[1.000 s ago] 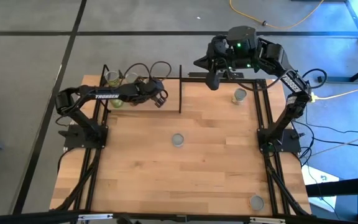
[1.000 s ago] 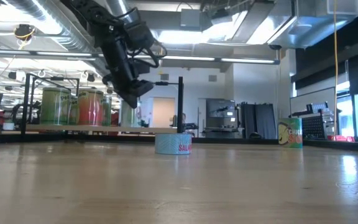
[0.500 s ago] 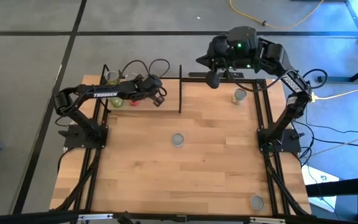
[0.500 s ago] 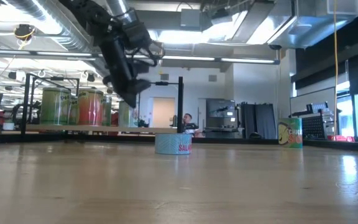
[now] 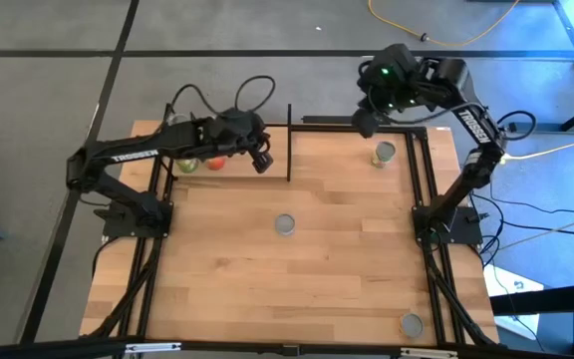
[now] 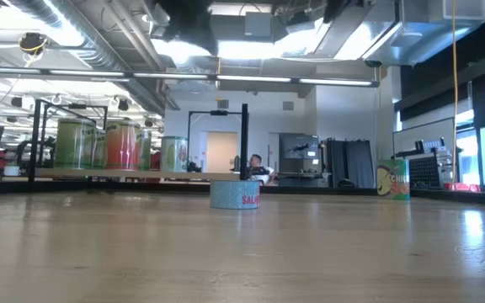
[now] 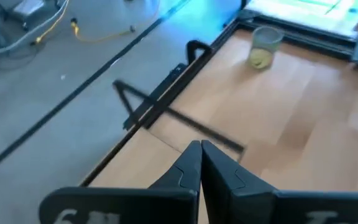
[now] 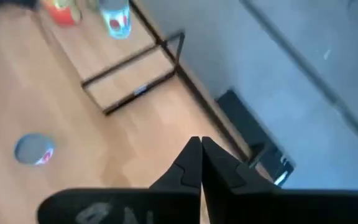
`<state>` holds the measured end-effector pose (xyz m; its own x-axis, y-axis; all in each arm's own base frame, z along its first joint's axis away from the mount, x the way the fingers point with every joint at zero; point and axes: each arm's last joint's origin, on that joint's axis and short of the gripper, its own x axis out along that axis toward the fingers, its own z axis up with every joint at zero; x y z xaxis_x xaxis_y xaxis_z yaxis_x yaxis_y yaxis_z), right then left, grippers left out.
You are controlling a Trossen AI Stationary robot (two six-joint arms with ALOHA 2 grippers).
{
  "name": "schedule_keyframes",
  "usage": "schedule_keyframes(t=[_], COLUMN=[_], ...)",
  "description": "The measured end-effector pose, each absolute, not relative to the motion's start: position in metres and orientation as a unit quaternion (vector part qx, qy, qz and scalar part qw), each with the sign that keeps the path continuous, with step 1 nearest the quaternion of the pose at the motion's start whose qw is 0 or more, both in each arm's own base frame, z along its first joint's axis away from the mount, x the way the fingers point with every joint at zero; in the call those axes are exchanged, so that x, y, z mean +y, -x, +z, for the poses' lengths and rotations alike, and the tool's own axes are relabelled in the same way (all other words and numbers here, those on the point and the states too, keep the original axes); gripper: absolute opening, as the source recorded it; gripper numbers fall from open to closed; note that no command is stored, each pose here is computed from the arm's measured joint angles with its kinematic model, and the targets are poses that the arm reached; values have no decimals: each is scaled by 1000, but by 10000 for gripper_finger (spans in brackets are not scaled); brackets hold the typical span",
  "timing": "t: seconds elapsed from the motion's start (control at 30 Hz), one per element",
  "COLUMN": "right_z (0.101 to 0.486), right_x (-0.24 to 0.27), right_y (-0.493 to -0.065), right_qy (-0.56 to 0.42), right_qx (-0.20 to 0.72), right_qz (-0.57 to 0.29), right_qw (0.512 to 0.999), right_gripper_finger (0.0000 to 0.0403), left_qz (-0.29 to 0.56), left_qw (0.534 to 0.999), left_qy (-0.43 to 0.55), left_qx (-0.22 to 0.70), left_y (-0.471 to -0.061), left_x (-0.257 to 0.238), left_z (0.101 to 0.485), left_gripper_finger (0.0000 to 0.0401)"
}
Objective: Pick and place cans onto a shelf
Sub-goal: Put the canned chicken soup on the shelf
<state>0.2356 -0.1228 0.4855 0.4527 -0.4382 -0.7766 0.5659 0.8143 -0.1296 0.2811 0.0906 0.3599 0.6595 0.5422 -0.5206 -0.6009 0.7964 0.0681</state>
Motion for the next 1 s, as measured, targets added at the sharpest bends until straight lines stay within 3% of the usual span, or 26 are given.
schedule_keyframes(t=[0.13,0.3,0.53,0.77,1.0], right_z=[478,452,399,348,299], right_x=[-139,-169,-184,-169,-175], right_y=[-232,-222,-207,-188,-189], right_qy=[-96,-156,-260,-272,-244], right_qx=[443,481,546,627,669], right_qz=[-300,-338,-280,-252,-284], right_qw=[839,793,746,685,642], right_gripper_finger=[3,3,3,8,47], left_qz=[304,298,306,307,312], left_qw=[919,921,912,910,908], left_qy=[36,36,35,39,39], left_qx=[249,249,273,278,277], left_y=[-285,-285,-282,-281,-281], left_x=[77,63,49,48,51], left_z=[382,391,391,390,390], left_gripper_finger=[0,0,0,0,0])
